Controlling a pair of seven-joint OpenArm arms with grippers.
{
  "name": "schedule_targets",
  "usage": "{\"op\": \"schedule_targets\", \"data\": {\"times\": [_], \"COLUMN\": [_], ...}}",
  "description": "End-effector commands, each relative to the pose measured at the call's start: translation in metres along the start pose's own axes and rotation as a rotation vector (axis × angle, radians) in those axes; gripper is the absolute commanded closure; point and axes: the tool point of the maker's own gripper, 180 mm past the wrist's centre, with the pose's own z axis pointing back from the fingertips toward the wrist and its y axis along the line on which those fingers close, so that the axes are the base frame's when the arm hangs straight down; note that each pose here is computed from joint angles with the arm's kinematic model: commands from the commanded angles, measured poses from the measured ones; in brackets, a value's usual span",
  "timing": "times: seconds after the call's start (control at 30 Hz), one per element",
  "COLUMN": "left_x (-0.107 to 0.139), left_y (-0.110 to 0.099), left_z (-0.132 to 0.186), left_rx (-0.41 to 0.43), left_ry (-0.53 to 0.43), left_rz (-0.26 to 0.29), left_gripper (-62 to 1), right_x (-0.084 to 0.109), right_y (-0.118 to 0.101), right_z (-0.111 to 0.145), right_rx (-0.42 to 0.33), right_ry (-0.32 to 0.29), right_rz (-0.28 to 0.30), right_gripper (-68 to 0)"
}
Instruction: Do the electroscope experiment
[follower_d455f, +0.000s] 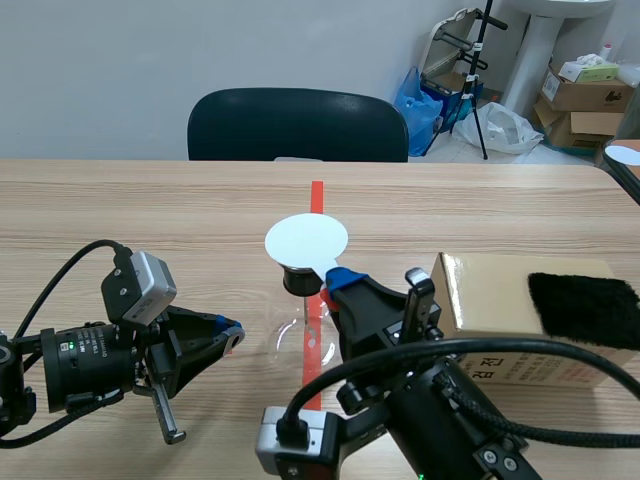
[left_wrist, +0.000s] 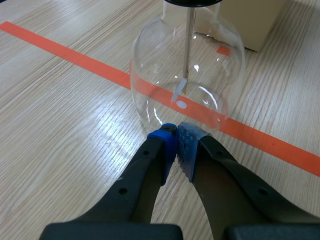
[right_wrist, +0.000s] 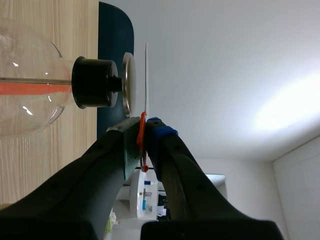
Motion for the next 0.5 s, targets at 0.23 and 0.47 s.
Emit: {"op": "schedule_targets", "data": {"times": [0.23, 0.47], "left_x": [0.0084, 0.0084], "left_y": [0.0032, 0.0032], "left_z": [-0.0016, -0.0016], "left_rx": [0.008, 0.008], "left_ry": [-0.033, -0.033], "left_rz": [0.002, 0.002], "left_gripper": [-3.1, -3.1], "right_x": [-0.0032, -0.0033], "right_y": [-0.0116, -0.0116], "right_z": [-0.0038, -0.0038], "right_rx": [-0.04, -0.04], "right_ry": [-0.008, -0.007], "right_rz": [0.017, 0.017], "right_gripper": [-1.0, -1.0]}}
